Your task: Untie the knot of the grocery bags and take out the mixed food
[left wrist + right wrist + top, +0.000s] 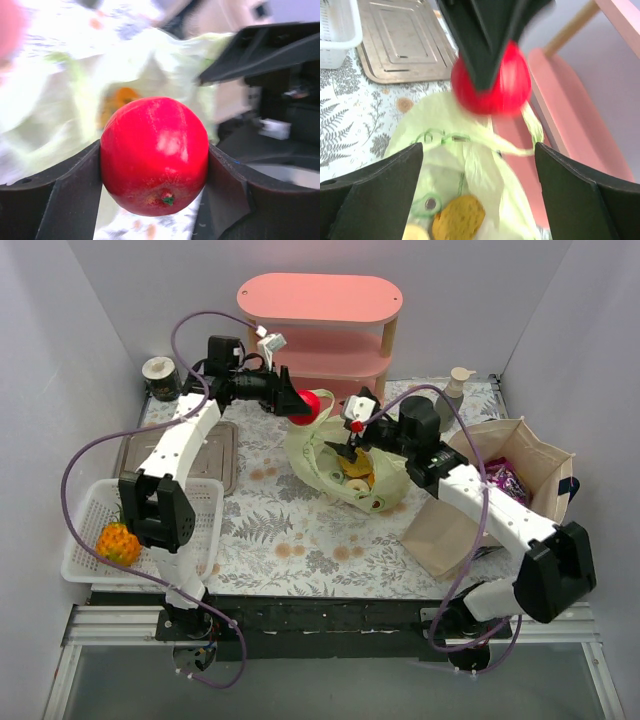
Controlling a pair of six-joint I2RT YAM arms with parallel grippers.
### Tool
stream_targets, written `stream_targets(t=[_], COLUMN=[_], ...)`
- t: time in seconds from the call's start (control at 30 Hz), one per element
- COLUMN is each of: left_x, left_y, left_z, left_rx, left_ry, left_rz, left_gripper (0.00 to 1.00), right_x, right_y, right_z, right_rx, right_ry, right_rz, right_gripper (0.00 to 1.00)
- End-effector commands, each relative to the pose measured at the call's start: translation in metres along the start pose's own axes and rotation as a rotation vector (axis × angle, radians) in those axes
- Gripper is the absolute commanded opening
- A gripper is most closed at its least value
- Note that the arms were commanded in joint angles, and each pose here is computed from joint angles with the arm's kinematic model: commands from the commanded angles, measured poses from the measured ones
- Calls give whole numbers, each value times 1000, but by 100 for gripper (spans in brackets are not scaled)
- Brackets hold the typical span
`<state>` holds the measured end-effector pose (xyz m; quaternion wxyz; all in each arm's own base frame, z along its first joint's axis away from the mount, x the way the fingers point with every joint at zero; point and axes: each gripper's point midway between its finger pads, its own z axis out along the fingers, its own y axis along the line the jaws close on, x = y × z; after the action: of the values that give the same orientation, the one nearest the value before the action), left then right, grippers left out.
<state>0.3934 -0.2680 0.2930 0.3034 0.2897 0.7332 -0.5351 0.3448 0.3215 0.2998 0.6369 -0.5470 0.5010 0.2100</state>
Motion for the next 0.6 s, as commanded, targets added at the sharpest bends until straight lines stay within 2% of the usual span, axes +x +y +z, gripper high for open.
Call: stream_targets(t=[0.0,0.03,0.13,0.17,0.23,0.27,0.3,0.37,0.43,0.5,0.57], left_x=[-40,-45,-20,0,50,84,107,159,180,190,228], left_y=[-7,6,32,45,68,63,61,49,38,39,37], left_z=[-82,-109,-160,-195,-234,-261,-279,-300,-300,-305,-310], left_rx=[-454,-638,-927,-1108,-1303,-1374,-1379,-1335,-1280,-1309,-1277], left_ry=[-53,-57,69,187,408,603,764,969,991,1006,1141], left_rz=[311,325,311,303,253,216,229,143,139,139,52], left_gripper=[0,0,0,0,0,0,0,0,0,0,0], right_x=[-3,-2,21,28,36,37,36,43,46,46,48], right_y=[-9,-7,1,2,3,3,1,1,-1,2,8], right_z=[-39,-46,-53,-54,-51,-49,-47,-40,-34,-30,-25], right_rx=[141,154,178,186,189,186,187,184,181,161,128], right_ry=[37,44,112,132,149,148,146,158,158,148,144], right_rz=[87,92,160,182,223,231,235,266,283,301,320], right_gripper=[98,98,98,98,98,98,98,98,98,98,98])
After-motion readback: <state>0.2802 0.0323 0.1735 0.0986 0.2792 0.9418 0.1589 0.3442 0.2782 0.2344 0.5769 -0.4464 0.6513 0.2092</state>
